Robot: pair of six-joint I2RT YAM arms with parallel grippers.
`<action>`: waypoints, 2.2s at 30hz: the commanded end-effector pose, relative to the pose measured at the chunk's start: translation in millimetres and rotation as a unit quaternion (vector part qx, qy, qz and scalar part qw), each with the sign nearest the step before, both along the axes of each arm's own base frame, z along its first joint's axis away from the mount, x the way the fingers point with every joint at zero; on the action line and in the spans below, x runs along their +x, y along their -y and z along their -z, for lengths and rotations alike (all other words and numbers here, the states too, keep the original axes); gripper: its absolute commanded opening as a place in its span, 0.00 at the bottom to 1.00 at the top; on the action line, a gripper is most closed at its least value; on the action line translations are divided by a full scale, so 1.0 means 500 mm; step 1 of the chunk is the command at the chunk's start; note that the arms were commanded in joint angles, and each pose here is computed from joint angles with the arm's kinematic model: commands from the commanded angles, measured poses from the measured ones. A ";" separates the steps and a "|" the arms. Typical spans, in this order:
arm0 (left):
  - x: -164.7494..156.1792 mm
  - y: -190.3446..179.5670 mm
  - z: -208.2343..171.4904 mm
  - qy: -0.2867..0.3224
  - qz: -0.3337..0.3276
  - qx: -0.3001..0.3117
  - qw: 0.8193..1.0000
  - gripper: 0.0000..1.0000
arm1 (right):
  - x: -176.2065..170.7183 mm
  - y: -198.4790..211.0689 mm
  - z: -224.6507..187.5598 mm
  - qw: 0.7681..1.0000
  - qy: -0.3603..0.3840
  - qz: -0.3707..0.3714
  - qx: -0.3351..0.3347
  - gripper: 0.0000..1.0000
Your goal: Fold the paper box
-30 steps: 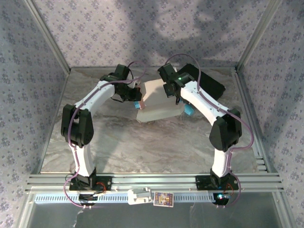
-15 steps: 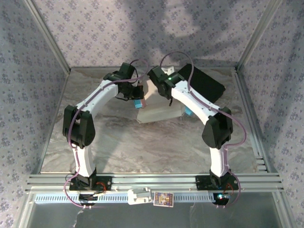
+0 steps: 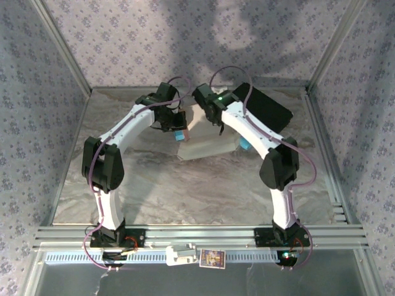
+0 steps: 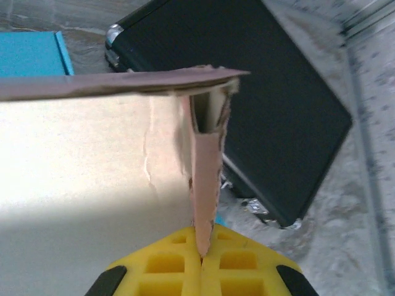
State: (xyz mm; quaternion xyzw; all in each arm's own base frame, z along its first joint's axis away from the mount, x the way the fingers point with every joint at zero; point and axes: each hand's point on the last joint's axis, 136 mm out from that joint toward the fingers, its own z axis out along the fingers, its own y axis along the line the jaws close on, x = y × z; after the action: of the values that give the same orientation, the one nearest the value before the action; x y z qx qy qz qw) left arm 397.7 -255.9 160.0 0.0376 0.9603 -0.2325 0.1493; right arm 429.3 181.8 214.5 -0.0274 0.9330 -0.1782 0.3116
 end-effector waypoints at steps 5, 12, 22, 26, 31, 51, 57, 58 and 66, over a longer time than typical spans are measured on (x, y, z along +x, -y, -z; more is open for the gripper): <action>-0.009 0.017 -0.060 0.021 0.008 -0.037 0.999 0.00 | -0.014 -0.002 -0.008 0.991 -0.027 -0.031 0.131 0.24; -0.009 0.024 -0.063 0.020 0.016 -0.039 0.999 0.00 | -0.003 0.029 -0.004 0.993 -0.023 -0.019 0.118 0.22; -0.011 0.028 -0.061 0.017 0.024 -0.035 0.999 0.00 | 0.034 0.043 0.008 0.998 -0.006 -0.014 0.065 0.23; -0.013 0.027 -0.059 0.016 0.026 -0.033 0.999 0.00 | 0.046 0.041 0.006 0.997 0.001 -0.017 0.074 0.28; -0.010 0.026 -0.061 0.018 0.026 -0.032 0.999 0.00 | 0.048 0.037 0.011 0.997 -0.007 -0.019 0.078 0.10; -0.004 0.008 -0.018 0.012 -0.027 0.014 0.999 0.00 | -0.014 0.026 -0.024 0.998 0.024 0.042 -0.034 0.00; -0.015 -0.017 0.035 0.003 -0.049 0.052 0.997 0.00 | -0.046 0.005 0.032 0.999 -0.005 0.041 -0.008 0.00; -0.018 -0.024 0.044 0.002 -0.055 0.062 0.997 0.00 | -0.050 0.001 0.041 0.999 -0.008 0.043 0.000 0.00; -0.048 -0.028 0.119 0.000 -0.077 0.080 0.994 0.00 | -0.084 -0.028 0.128 0.997 -0.055 0.040 0.031 0.00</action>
State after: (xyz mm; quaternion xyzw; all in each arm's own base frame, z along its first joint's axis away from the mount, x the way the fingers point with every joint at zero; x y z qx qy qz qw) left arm 371.3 -245.2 93.3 -0.0131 0.9802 -0.1486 0.1300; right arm 395.5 192.6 146.5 -0.0050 0.9521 -0.1765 0.2495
